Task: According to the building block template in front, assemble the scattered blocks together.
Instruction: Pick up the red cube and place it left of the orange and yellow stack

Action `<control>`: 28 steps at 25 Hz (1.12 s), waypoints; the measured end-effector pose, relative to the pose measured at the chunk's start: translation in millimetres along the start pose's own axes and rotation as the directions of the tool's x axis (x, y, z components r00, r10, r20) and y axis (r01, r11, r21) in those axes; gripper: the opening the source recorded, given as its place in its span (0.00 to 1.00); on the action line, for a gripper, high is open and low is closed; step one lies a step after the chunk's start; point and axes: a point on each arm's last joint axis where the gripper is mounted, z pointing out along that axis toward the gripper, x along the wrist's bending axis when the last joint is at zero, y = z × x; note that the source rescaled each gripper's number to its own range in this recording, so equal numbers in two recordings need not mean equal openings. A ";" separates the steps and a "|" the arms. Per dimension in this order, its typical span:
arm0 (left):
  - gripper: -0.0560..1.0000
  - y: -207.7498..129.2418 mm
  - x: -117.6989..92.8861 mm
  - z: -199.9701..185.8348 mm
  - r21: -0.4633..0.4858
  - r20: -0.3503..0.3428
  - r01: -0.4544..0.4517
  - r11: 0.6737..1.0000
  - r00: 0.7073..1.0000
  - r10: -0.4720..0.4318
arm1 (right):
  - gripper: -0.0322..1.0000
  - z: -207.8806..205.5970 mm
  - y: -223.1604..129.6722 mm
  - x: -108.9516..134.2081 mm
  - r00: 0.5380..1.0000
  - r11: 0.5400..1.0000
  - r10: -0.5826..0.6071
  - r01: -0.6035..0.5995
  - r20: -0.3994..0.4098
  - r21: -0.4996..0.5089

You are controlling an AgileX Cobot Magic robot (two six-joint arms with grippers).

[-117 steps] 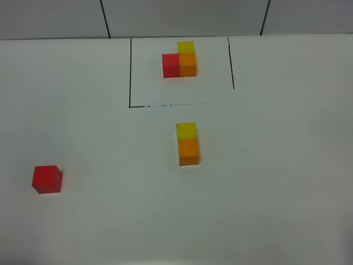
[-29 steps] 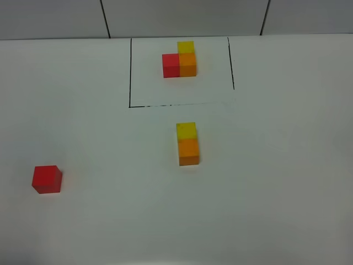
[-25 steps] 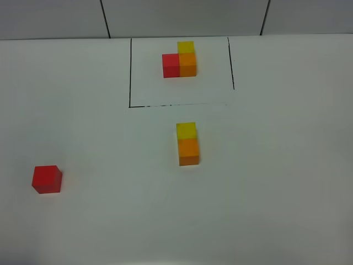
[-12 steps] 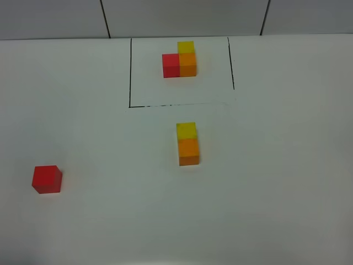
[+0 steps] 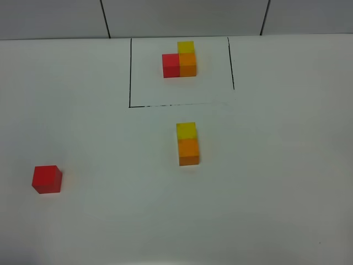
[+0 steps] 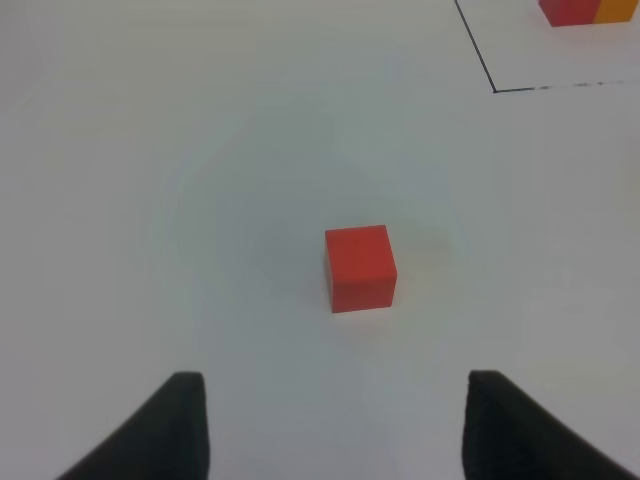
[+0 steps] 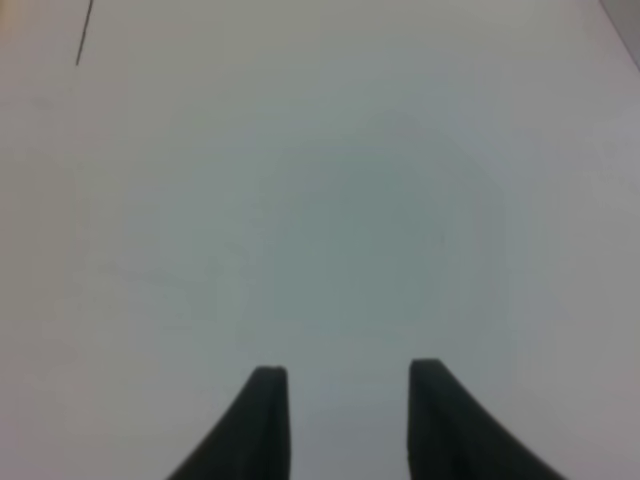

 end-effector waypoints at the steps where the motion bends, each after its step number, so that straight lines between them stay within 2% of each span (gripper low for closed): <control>1: 0.28 0.0 0.0 0.0 0.000 0.000 0.000 1.000 1.000 0.000 | 0.04 0.0 0.0 0.0 1.000 1.000 0.000 0.000 0.000 0.000; 6: 0.29 2.2 0.6 0.6 0.005 -0.006 -0.006 1.000 1.000 0.006 | 0.03 0.0 0.0 0.0 1.000 1.000 0.000 0.000 0.000 0.000; 8: 0.35 9.8 2.6 1.3 0.009 -0.025 -0.025 1.000 0.999 0.025 | 0.03 0.0 0.0 0.0 1.000 1.000 0.000 0.000 0.000 0.000; 10: 0.49 22.9 3.7 7.2 0.046 -0.030 -0.043 0.998 0.999 0.045 | 0.03 0.0 0.0 0.0 1.000 1.000 0.000 0.000 0.000 0.000; 14: 0.84 55.1 4.7 31.6 0.133 -0.023 -0.049 0.990 0.998 0.052 | 0.03 0.0 0.0 0.0 1.000 1.000 0.000 0.000 0.000 0.000; 16: 0.96 71.9 5.2 52.6 0.227 -0.017 -0.035 0.973 0.999 0.040 | 0.03 0.0 0.0 0.0 1.000 1.000 0.000 0.000 0.000 0.000; 18: 1.00 90.0 5.8 74.7 0.317 -0.022 0.001 0.948 1.000 0.006 | 0.03 0.0 0.0 0.0 1.000 1.000 0.000 0.000 0.000 0.000; 21: 0.99 109.5 6.4 117.3 0.481 -0.044 0.057 0.875 0.998 -0.041 | 0.03 0.0 0.0 0.1 1.000 1.000 0.001 -0.001 -0.001 0.000; 24: 0.99 113.4 6.7 168.4 0.645 -0.057 0.075 0.760 0.997 -0.049 | 0.03 0.0 0.0 0.1 1.000 1.000 0.001 -0.001 -0.001 0.000; 27: 0.99 101.8 4.5 211.1 0.749 -0.060 0.093 0.656 0.995 -0.074 | 0.03 0.0 0.0 0.1 1.000 1.000 0.001 -0.001 -0.001 0.000; 28: 0.99 97.0 3.8 221.5 0.771 -0.060 0.097 0.630 0.995 -0.079 | 0.03 0.0 0.0 0.1 1.000 1.000 0.001 -0.001 -0.001 0.000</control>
